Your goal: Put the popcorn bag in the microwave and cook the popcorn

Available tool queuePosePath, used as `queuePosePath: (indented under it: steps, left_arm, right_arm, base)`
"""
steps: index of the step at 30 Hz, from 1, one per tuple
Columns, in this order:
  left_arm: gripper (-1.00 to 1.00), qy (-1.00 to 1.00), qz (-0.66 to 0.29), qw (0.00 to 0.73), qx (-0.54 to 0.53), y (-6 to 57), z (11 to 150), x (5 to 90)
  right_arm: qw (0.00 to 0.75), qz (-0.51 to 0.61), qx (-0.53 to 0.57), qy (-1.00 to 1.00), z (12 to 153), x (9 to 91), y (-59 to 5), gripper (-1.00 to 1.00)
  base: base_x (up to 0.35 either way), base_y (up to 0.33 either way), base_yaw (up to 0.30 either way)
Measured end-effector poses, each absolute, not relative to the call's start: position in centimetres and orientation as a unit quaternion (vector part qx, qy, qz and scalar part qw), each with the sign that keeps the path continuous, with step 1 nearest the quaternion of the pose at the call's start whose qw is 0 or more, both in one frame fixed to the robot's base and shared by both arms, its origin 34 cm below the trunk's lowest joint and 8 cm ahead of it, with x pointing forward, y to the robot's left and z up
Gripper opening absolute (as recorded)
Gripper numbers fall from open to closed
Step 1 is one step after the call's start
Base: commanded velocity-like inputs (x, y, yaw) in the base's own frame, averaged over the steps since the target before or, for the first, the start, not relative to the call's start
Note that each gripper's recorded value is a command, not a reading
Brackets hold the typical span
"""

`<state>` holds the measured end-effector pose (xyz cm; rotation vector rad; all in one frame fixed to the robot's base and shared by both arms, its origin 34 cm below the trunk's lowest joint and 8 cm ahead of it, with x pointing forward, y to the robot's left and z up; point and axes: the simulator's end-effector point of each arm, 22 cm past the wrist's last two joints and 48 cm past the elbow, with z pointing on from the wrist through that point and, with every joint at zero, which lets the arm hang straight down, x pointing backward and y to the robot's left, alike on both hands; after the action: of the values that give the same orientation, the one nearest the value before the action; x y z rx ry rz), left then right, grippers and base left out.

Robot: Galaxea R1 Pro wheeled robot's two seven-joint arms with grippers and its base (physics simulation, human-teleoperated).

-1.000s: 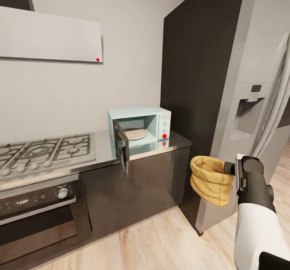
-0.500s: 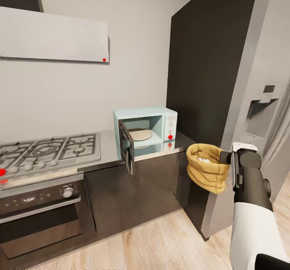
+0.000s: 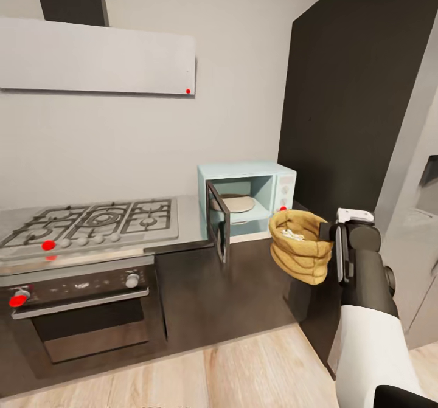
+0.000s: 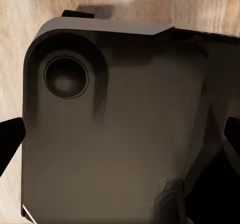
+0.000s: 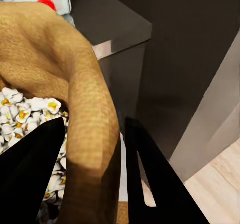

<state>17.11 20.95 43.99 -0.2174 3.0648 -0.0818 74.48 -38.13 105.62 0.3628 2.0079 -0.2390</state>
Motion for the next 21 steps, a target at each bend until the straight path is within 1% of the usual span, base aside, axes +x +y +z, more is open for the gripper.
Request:
queuePosePath:
  steps: [4, 12, 21]
  left_arm:
    - [1.0, 0.997, -0.027, 0.034, -0.071, 21.0, 44.0, 17.1]
    - [1.0, 0.997, -0.027, 0.034, -0.071, 20.9, 44.0, 17.1]
    - [1.0, 0.996, -0.026, 0.034, -0.073, 21.0, 44.0, 17.1]
  right_arm:
    - [0.517, -0.091, 0.149, 0.838, 105.5, 74.7, -37.1, -1.0]
    - [0.517, -0.094, 0.151, 0.838, 105.5, 74.6, -37.1, -1.0]
    - [0.528, -0.109, 0.156, 0.827, 106.9, 74.1, -38.4, -1.0]
  base:
    - [0.0, 0.0, 0.268]
    - [0.0, 0.0, 0.256]
    - [0.0, 0.0, 0.016]
